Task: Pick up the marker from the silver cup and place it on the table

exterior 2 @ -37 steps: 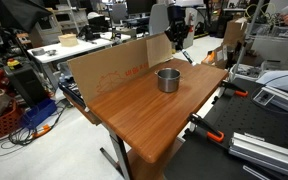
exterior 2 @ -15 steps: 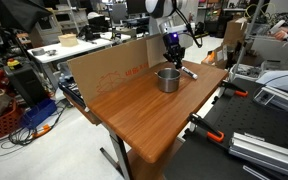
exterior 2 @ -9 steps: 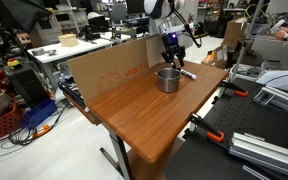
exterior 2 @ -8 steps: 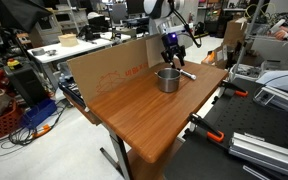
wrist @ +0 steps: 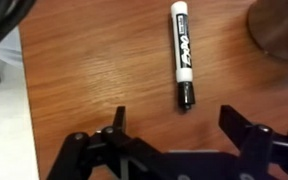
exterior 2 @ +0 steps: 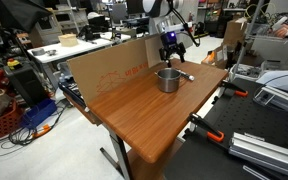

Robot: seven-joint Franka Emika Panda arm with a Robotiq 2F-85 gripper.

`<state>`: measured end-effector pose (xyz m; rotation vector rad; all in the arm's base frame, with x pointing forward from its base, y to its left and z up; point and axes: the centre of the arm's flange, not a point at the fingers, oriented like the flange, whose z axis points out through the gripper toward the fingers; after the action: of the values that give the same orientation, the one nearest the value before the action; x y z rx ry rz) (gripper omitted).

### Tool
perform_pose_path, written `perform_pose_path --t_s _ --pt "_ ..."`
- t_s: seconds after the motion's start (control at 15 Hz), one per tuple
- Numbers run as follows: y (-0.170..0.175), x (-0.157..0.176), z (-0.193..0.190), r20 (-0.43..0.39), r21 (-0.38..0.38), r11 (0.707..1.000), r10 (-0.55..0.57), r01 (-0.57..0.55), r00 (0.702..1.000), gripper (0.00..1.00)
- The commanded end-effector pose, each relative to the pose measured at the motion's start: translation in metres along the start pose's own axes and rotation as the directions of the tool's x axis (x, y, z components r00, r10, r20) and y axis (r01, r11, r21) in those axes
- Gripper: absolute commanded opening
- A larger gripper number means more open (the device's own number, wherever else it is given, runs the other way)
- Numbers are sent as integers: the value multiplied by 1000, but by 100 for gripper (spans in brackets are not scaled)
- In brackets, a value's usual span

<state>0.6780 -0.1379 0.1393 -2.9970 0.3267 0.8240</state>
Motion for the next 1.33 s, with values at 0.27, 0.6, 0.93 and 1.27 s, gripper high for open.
perform_pose_path --t_s 0.27,0.6,0.93,1.27 --pt "-8 -7 -18 -14 44 999 -30 30 999 100" --pt "-21 -37 -55 -111 36 997 -58 63 992 100" --pt "-29 -62 -91 -172 41 997 -64 72 983 100" --pt "-27 -47 -99 -149 20 998 -51 55 987 100"
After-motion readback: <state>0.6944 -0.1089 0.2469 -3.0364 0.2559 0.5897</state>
